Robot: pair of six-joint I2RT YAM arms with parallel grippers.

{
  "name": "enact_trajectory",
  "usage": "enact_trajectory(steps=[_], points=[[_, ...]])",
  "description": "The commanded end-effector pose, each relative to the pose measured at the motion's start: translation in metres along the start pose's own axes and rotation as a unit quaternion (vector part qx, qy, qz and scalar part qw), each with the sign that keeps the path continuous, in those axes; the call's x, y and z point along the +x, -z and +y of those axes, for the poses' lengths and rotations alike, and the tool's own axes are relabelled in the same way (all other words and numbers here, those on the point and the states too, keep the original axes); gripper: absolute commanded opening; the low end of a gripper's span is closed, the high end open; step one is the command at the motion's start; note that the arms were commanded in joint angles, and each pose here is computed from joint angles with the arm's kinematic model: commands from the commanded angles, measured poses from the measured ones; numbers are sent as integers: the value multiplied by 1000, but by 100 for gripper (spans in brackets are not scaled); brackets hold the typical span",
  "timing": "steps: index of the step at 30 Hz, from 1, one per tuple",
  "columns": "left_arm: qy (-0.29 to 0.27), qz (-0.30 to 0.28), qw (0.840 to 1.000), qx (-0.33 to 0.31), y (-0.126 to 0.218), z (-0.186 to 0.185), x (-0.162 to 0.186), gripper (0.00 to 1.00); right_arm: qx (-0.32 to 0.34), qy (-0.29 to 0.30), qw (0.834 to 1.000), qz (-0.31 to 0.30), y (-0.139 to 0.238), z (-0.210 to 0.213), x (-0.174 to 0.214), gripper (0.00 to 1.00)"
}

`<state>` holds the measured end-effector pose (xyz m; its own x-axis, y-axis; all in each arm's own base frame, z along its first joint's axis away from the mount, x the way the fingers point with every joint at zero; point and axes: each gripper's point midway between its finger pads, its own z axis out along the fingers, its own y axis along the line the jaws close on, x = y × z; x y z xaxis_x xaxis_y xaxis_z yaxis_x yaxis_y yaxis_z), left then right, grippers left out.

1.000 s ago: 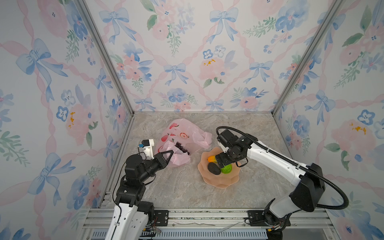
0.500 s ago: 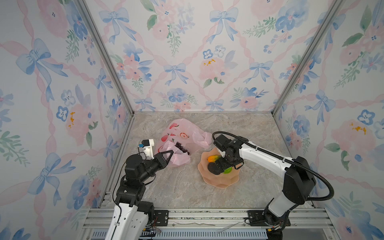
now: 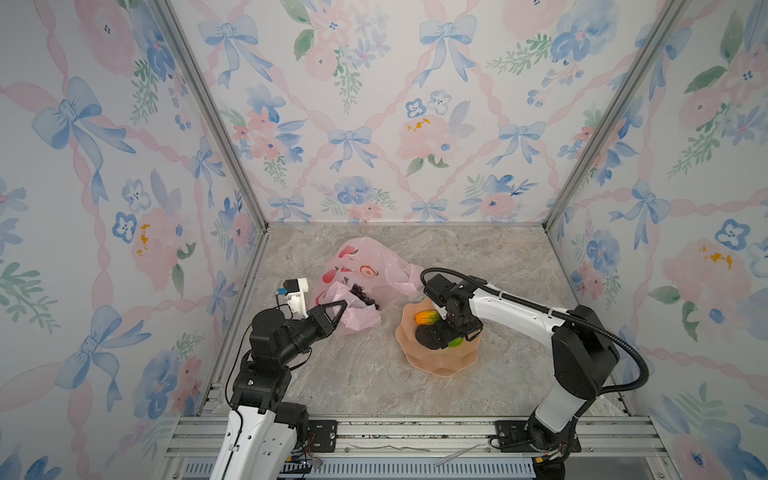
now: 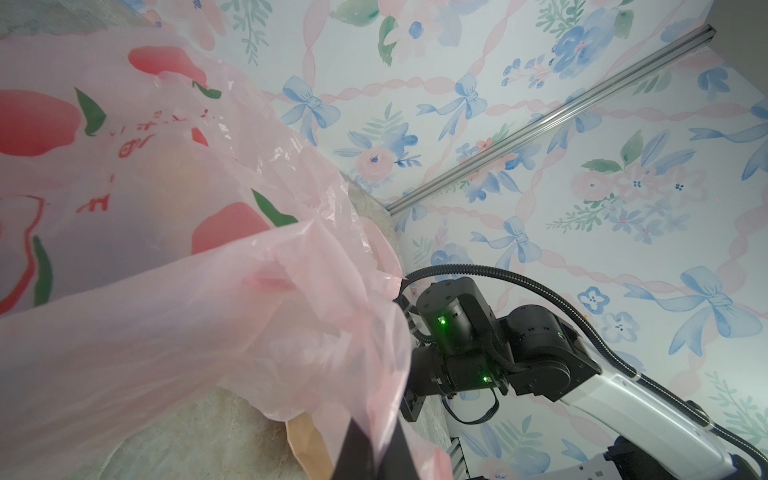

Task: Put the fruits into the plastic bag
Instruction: 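Lower the open right gripper onto the green spiky fruit in the bowl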

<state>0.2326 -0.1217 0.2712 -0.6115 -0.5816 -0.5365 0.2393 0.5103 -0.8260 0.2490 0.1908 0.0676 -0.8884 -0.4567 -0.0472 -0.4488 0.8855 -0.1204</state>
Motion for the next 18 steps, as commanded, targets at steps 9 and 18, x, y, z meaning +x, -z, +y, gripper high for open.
enact_trajectory(steps=[9,18], points=[[-10,-6,1000,4,-1,-1,-4,0,5,-7,1000,23,-20,-8,4,78],[-8,-7,1000,4,-1,0,-3,0,0,-10,1000,27,-25,-7,8,69]])
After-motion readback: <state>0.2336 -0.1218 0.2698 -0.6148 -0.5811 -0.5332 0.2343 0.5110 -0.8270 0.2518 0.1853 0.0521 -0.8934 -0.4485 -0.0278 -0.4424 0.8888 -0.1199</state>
